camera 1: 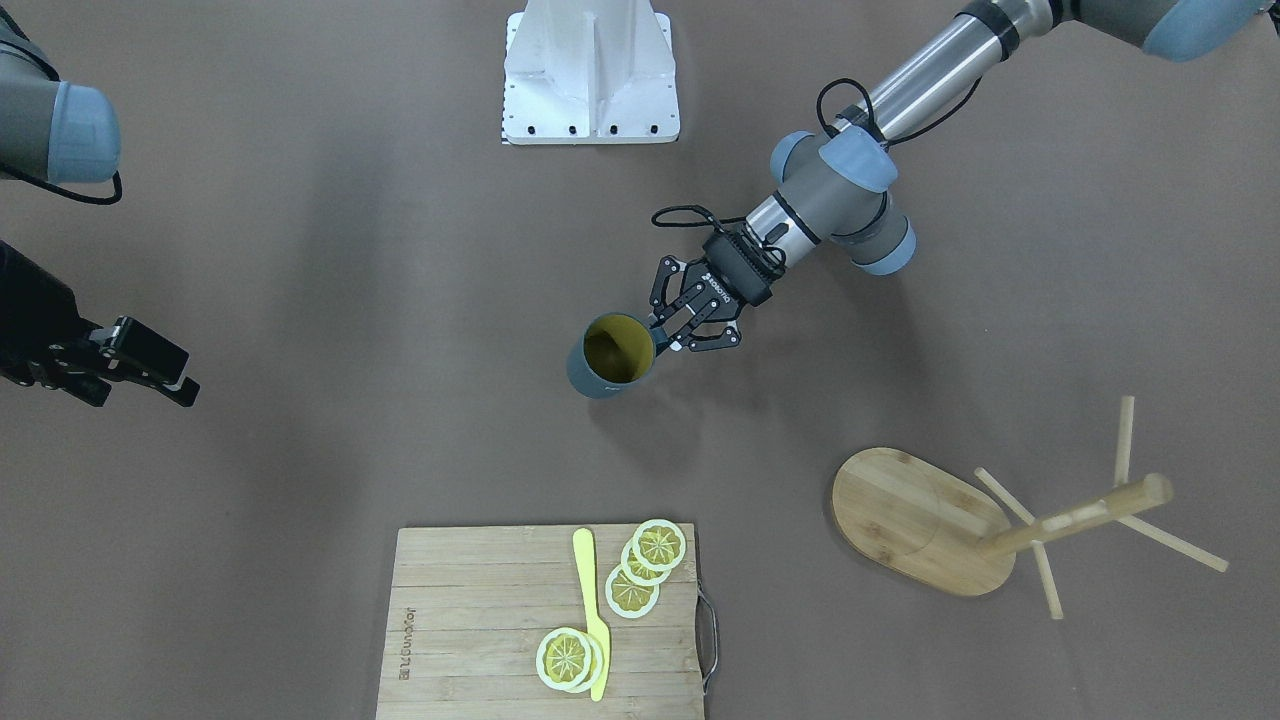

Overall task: Hang cup on storage rack
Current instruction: 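Lift the mug by its handle with the left gripper toward the stand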

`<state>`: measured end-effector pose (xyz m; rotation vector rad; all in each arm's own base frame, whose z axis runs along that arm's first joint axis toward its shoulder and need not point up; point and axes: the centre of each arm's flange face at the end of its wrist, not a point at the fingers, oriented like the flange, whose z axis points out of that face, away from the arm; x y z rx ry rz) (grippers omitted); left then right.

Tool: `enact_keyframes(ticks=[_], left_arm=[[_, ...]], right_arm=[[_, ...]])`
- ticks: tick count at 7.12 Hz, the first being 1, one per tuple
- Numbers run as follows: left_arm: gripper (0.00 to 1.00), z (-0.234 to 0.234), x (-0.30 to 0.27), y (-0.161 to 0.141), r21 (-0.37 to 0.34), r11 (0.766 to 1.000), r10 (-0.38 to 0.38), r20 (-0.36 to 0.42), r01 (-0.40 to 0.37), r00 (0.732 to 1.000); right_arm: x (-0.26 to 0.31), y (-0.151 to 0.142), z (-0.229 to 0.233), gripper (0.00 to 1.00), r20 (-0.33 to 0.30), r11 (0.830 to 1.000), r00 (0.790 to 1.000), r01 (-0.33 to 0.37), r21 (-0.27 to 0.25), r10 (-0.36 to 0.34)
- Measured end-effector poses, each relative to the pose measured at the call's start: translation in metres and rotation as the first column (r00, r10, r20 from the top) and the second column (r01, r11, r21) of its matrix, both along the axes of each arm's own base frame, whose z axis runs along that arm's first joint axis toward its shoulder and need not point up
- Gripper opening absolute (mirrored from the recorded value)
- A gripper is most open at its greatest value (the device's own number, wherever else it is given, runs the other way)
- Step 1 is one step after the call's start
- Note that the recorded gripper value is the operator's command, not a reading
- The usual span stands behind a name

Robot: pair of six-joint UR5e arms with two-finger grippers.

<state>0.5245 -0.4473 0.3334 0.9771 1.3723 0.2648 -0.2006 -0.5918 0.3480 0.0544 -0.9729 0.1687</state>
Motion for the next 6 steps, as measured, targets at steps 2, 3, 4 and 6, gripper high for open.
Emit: enact_keyframes(ticks=[2, 3, 4, 6], left_arm=[[0.0, 0.01, -0.068, -0.041, -0.207, 0.976, -0.09, -0.115, 0.065, 0.989], [0.0, 0.01, -0.096, -0.051, -0.338, 0.94, -0.126, -0.231, 0.042, 0.965], [0.0, 0.01, -0.116, -0.054, -0.461, 0.887, -0.15, -0.366, -0.039, 0.918], [0.0, 0.005, -0.149, -0.064, -0.629, 0.737, -0.226, -0.576, -0.248, 0.786]], right_arm=[[0.005, 0.002, 0.003, 1.0, -0.001, 1.0, 1.0, -0.006, -0.001, 0.006], [0.007, 0.004, 0.002, 1.0, 0.0, 1.0, 1.0, -0.007, 0.001, 0.007], [0.007, 0.005, 0.002, 1.0, -0.001, 1.0, 1.0, -0.009, 0.004, 0.009], [0.008, 0.005, 0.002, 1.0, -0.007, 1.0, 1.0, -0.015, 0.006, 0.015]])
